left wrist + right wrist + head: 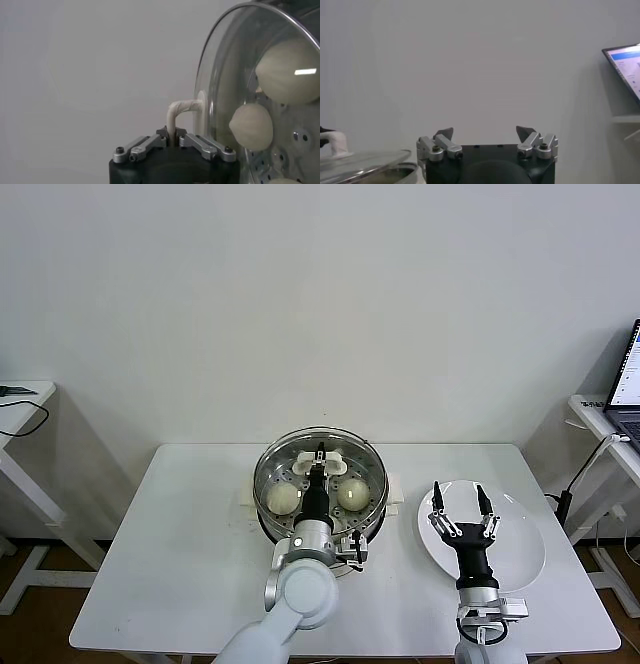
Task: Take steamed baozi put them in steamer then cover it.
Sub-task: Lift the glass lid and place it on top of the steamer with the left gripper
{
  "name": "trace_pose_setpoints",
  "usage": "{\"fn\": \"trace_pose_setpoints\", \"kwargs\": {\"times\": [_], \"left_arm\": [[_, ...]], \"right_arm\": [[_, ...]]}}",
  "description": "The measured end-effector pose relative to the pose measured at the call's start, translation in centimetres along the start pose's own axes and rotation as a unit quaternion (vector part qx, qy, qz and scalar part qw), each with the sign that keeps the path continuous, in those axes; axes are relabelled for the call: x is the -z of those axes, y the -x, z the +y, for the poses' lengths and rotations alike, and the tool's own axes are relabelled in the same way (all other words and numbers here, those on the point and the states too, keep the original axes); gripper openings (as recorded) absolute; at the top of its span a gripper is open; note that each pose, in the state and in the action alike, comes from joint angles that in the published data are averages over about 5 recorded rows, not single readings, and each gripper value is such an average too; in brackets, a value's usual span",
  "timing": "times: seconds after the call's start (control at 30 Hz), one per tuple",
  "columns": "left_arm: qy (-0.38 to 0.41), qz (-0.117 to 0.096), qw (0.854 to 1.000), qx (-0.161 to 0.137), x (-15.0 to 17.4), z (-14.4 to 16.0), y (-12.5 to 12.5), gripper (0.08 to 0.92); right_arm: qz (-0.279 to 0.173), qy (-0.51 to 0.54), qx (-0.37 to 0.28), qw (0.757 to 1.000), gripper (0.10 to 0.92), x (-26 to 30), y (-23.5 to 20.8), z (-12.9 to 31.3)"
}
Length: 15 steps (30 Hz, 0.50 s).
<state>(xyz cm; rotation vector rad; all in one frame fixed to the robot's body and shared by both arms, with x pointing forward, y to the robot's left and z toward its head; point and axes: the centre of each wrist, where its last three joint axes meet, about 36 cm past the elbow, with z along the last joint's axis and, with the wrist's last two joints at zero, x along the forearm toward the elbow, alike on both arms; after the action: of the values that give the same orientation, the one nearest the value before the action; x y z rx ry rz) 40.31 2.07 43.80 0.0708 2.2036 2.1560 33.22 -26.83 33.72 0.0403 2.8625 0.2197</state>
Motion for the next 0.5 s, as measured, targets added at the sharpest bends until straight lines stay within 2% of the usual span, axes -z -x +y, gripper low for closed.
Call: {"fn": "trace_pose_setpoints", "kwargs": {"times": [0.5], "left_arm": [[0.006,0.004,1.000,-0.008,-0.02,-0.74,0.15,0.188]], "right_arm": [[0.002,-0.001,0.000,1.000,0.823,-0.40,0.15,-0.12]]}}
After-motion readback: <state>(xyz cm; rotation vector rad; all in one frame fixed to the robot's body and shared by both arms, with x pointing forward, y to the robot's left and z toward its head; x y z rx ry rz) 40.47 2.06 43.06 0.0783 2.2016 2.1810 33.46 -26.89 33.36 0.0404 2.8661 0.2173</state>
